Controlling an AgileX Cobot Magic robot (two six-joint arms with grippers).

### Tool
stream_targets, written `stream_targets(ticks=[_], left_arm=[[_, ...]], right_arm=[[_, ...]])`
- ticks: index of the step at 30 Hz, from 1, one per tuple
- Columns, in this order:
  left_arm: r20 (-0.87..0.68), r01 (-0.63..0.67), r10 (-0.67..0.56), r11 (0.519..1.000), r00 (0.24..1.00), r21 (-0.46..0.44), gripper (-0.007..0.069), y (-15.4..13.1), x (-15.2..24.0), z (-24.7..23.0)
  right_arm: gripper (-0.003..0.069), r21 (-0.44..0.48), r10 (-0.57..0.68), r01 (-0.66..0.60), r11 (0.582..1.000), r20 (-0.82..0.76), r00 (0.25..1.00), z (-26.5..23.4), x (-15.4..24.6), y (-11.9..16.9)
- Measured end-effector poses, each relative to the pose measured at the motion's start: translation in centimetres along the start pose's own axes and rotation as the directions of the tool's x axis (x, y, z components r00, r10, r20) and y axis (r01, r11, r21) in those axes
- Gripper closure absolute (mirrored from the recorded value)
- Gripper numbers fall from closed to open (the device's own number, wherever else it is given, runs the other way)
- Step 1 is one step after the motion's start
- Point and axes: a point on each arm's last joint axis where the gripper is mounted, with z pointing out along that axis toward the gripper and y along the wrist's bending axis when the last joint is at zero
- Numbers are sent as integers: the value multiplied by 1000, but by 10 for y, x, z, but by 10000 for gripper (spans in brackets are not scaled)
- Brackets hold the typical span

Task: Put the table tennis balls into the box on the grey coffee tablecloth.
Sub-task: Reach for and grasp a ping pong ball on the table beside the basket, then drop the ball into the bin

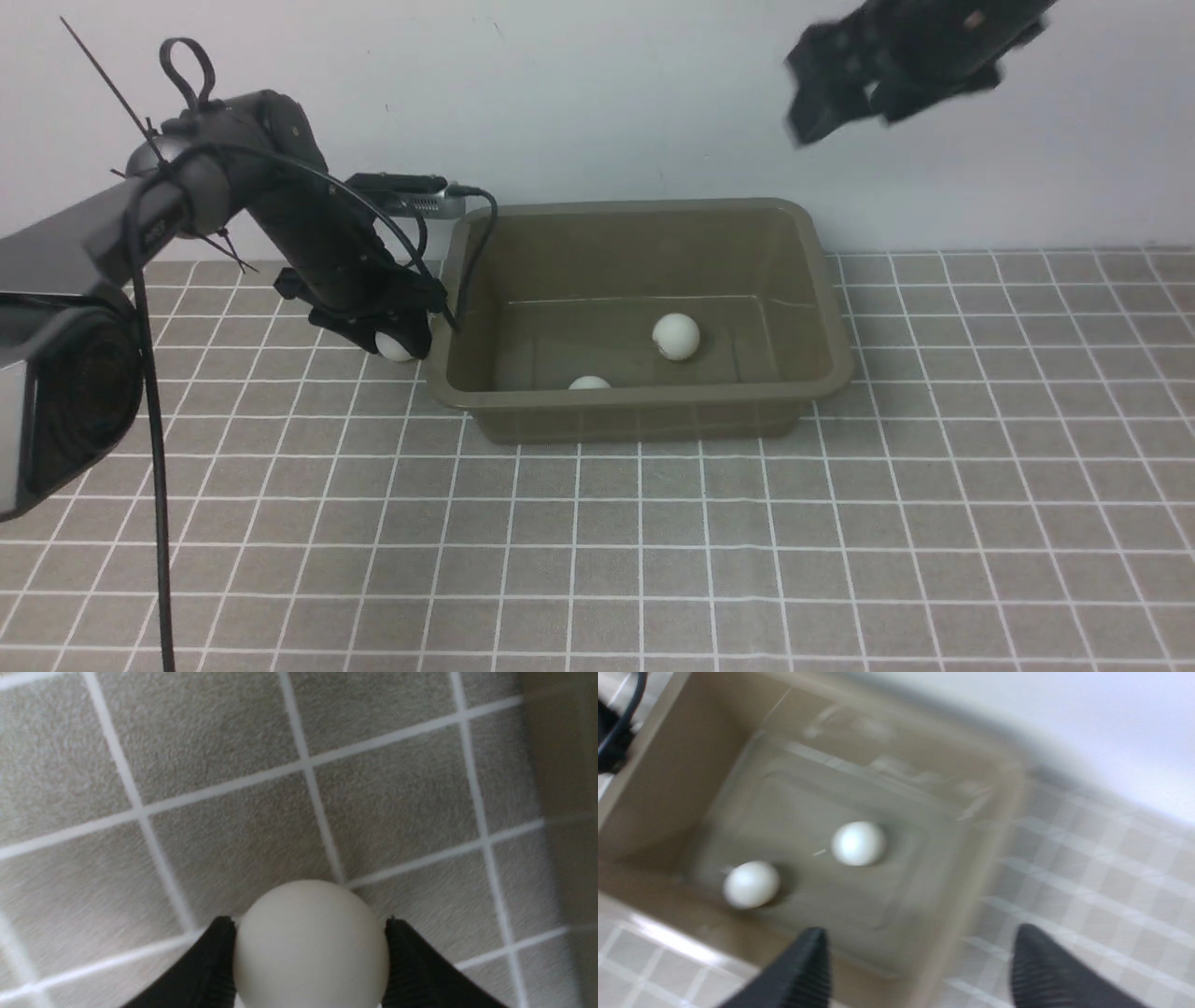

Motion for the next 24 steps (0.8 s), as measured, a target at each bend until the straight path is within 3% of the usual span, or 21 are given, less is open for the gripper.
stream_targets(ticks=[4,7,9,12,14,16,19,24], left_arm=[[3,-12,12,995,1000,-94,270,2,-7,-38],[129,-3,23,989,991,-148,270,-6,-19,-98],[205,-3,31,991,978,-134,270,-16,-24,-126],[360,-95,83,995,929,14,270,-64,-29,-179],[383,-230,176,968,907,101,270,-106,-30,-178],[348,-286,225,949,910,133,270,-132,-31,-158],[265,-284,243,951,933,125,254,-150,-32,-117],[138,-147,140,988,981,45,76,-151,-31,-74]], right_arm=[[455,166,8,-32,986,141,990,-84,13,-22],[608,239,98,-144,960,191,977,-131,48,-43],[639,256,123,-171,951,194,973,-143,64,-46],[668,233,172,-225,946,226,959,-164,125,-42],[673,168,182,-246,955,324,928,-169,163,-33],[673,117,190,-257,959,405,894,-168,194,-26],[673,38,204,-266,963,539,817,-176,239,-17],[673,-26,183,-244,969,740,648,-203,290,-8]])
